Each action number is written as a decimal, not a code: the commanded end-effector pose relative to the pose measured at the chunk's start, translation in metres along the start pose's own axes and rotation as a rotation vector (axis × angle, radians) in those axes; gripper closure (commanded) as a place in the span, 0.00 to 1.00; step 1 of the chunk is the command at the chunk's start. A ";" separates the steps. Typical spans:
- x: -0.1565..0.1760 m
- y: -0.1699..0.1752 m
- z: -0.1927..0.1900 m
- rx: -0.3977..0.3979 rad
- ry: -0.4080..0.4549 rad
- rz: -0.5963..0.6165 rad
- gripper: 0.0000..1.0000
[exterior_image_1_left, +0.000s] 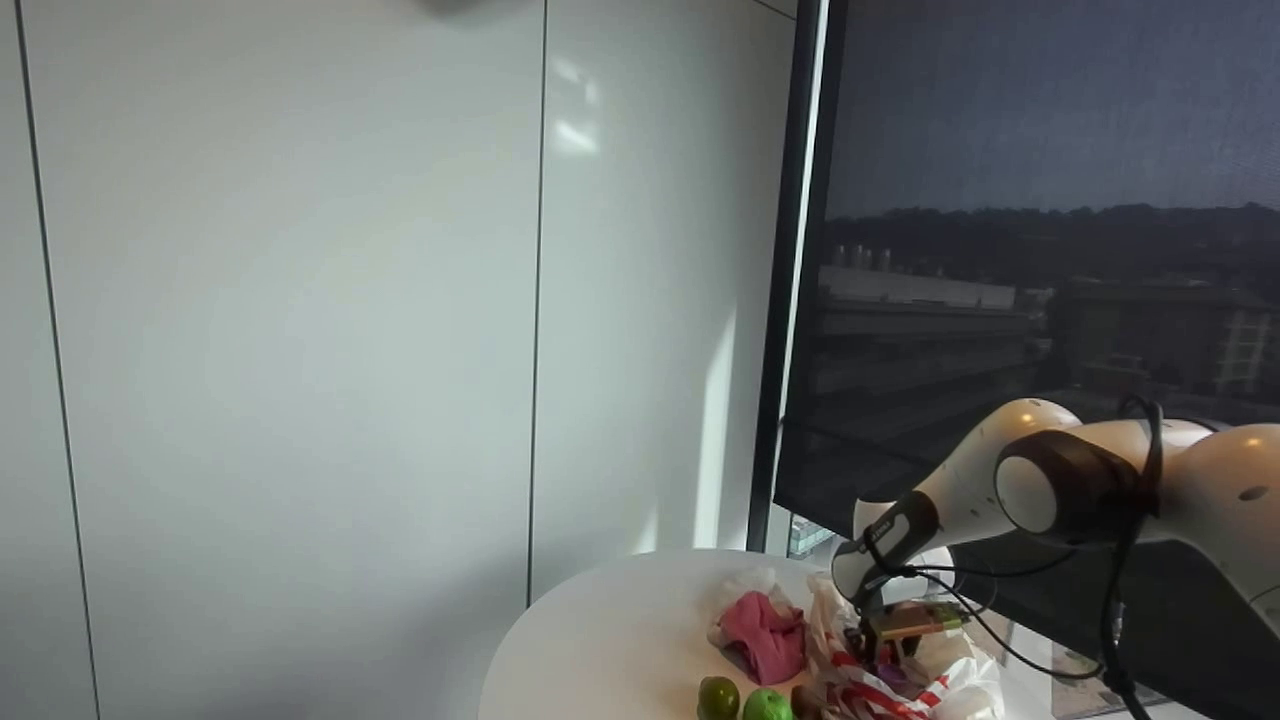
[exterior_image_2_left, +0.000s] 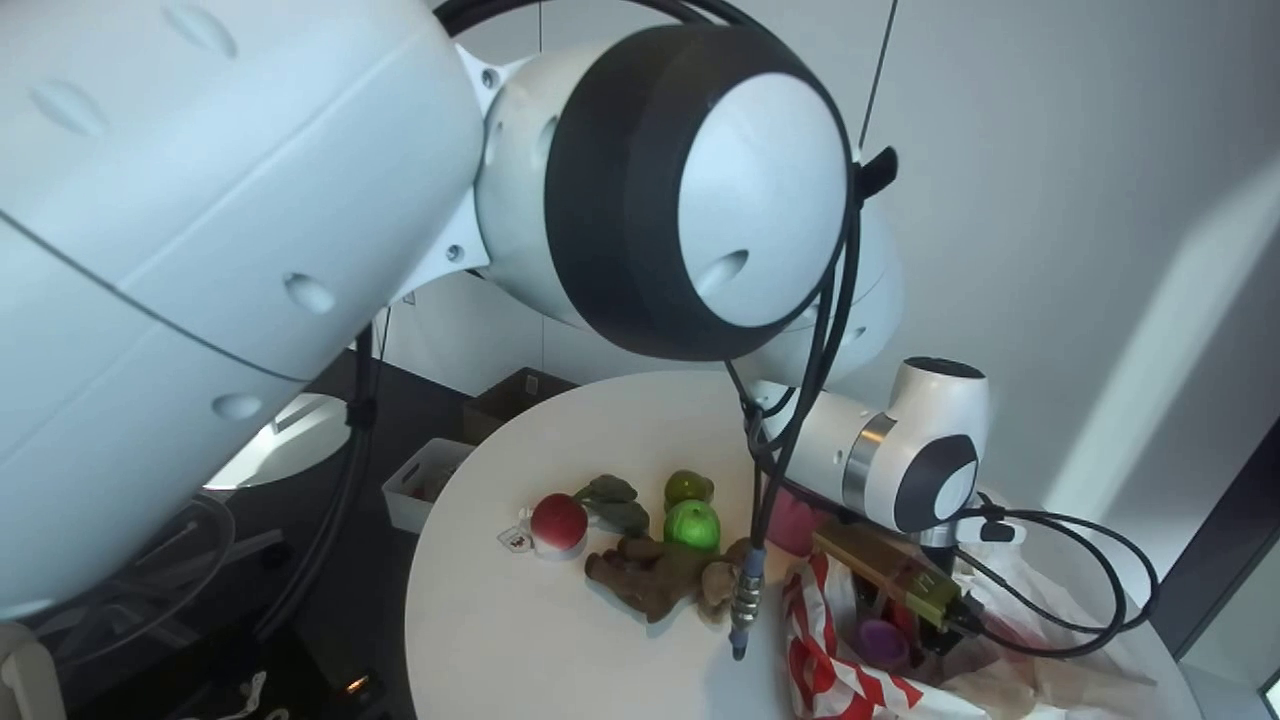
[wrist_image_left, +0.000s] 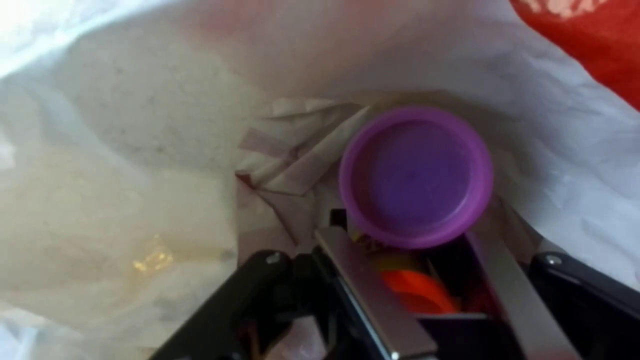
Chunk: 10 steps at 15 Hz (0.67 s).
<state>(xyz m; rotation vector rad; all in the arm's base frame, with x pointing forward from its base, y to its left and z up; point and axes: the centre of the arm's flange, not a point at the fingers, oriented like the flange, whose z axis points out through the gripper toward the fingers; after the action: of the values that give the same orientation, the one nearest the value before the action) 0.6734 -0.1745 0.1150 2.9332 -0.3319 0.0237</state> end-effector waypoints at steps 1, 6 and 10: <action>0.008 0.001 -0.012 0.012 0.030 0.005 0.81; 0.012 0.003 -0.014 -0.001 0.033 0.009 0.60; 0.010 0.002 -0.017 -0.009 0.041 0.008 0.35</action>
<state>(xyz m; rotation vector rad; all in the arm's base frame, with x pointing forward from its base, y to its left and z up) 0.6793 -0.1758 0.1222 2.9296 -0.3318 0.0521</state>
